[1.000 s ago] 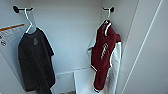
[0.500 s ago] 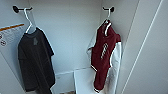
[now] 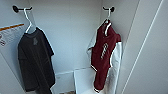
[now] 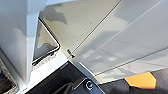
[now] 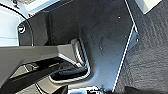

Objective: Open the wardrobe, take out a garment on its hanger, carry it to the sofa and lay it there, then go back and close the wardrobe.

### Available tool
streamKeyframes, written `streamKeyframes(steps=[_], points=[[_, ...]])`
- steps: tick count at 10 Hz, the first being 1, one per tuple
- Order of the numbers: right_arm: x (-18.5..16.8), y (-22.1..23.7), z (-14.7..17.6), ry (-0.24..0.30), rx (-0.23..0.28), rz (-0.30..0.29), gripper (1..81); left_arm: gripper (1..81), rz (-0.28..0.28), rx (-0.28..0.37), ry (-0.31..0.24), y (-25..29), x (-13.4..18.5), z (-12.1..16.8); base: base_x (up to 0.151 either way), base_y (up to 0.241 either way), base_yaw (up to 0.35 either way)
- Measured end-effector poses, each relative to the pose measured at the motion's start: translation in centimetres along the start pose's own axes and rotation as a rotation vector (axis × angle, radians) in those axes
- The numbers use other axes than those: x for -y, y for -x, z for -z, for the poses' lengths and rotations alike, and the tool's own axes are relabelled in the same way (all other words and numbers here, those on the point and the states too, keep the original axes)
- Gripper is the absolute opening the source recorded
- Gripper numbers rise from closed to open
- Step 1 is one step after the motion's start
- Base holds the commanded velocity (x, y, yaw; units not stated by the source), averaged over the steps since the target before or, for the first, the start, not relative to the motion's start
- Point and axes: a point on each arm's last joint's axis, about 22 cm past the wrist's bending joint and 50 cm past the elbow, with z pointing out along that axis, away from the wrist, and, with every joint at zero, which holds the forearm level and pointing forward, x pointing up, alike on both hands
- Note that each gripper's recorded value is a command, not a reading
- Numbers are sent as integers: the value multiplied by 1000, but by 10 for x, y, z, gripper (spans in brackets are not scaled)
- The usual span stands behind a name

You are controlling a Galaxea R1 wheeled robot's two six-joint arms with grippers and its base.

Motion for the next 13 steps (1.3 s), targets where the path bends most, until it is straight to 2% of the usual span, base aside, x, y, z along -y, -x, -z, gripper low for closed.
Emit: streamKeyframes(steps=[3,6,9,13], points=[[0,-5,0,0,-5,2,811,811,-57,-22,69,-65,-40,12,0,0,0],[0,-11,0,1,-11,3,811,811,-94,-45,89,-130,-61,40,0,0,0],[-7,-10,2,9,-9,2,811,811,-132,-100,105,-207,-86,84,0,0,0],[-5,-11,1,7,-8,2,811,811,-121,-211,79,-319,-108,152,0,0,0]])
